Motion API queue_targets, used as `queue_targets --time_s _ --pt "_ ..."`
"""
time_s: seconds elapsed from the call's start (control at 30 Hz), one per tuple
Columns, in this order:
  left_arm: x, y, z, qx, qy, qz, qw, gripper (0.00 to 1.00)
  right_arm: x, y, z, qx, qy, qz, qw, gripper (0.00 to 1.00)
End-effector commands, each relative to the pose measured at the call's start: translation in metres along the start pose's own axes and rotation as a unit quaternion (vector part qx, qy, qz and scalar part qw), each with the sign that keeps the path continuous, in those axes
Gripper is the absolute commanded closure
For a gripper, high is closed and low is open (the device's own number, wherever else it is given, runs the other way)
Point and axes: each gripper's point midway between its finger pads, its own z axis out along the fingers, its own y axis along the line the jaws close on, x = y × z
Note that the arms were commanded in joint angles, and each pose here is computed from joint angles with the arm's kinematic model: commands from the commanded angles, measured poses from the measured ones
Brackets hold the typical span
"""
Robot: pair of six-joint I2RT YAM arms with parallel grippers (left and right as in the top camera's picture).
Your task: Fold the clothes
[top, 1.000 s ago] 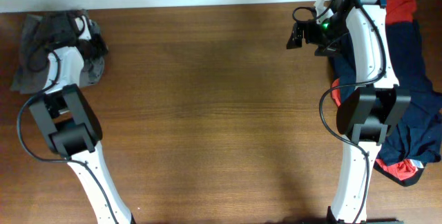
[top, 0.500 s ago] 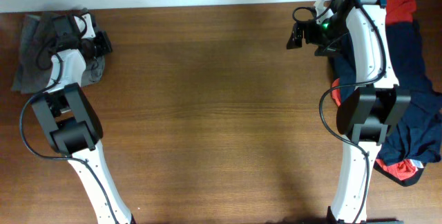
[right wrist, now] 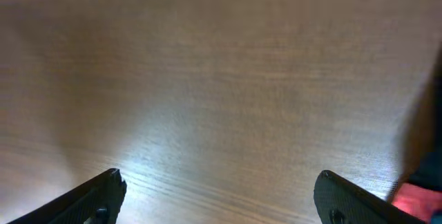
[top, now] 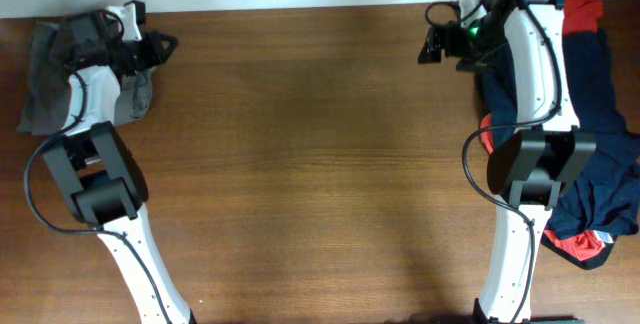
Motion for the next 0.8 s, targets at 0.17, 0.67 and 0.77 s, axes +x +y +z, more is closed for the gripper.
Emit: queue_targets --time_s 0.17,0.67,0.77 --pt "-0.101 -0.187 -0.14 0.121 -0.077 0.111 0.983 0.7 -0.004 0.062 -0.144 0.002 -0.149 -0.072 0.986 0.01" --pt "-0.111 -0.243 -0.194 0.121 -0.098 0.137 0.978 0.01 0.096 0.151 -0.351 -0.038 -0.378 -0.097 0.92 0.02" --pt "-0.111 -0.243 -0.194 0.121 -0.098 0.137 0.978 0.01 0.101 0.153 -0.355 -0.039 -0.384 -0.1 0.917 0.01"
